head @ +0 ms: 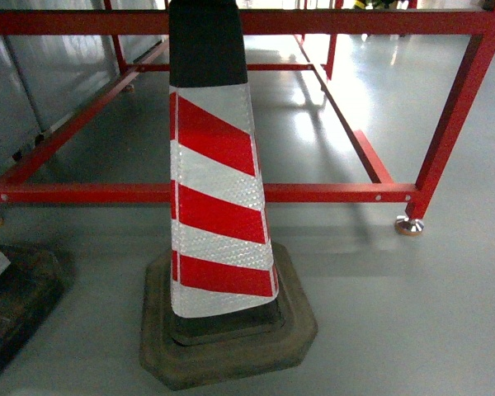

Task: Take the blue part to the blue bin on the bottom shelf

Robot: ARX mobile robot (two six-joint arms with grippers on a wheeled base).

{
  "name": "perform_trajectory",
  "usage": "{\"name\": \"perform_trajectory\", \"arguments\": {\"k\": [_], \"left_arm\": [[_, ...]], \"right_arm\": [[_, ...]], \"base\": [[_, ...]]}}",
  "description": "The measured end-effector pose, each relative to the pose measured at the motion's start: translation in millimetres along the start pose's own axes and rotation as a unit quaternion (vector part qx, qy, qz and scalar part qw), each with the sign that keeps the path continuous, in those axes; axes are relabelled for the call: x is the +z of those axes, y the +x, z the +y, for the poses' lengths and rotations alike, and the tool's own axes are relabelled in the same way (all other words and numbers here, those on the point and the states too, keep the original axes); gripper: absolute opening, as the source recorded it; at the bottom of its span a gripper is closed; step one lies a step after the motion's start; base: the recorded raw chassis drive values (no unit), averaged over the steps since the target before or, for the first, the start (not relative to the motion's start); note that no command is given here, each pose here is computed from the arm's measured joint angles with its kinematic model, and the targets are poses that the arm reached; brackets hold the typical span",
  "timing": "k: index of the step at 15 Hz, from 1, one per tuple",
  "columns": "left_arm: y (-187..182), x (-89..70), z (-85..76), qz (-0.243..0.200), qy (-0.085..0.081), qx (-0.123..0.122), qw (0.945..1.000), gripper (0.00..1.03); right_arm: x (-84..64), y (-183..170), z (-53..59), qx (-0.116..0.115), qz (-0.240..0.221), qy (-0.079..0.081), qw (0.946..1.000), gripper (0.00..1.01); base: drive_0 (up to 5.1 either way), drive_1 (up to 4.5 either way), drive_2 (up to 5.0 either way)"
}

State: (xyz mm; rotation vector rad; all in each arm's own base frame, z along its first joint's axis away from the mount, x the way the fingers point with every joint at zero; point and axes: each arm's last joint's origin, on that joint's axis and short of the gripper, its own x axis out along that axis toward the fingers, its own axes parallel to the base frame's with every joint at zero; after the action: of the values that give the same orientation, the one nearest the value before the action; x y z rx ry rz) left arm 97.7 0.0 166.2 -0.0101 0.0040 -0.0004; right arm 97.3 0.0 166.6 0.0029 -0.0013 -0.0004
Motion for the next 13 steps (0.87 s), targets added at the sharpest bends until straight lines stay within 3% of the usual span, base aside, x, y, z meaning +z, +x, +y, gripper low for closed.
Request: {"name": "perform_trajectory", "arguments": {"k": [13], "left_arm": [[0.0, 0.0, 0.0, 0.0, 0.0, 0.0, 1.0, 0.98]], "right_arm": [[0.0, 0.0, 0.0, 0.0, 0.0, 0.0, 1.0, 0.98]], "base": [[0.0, 0.0, 0.0]]}}
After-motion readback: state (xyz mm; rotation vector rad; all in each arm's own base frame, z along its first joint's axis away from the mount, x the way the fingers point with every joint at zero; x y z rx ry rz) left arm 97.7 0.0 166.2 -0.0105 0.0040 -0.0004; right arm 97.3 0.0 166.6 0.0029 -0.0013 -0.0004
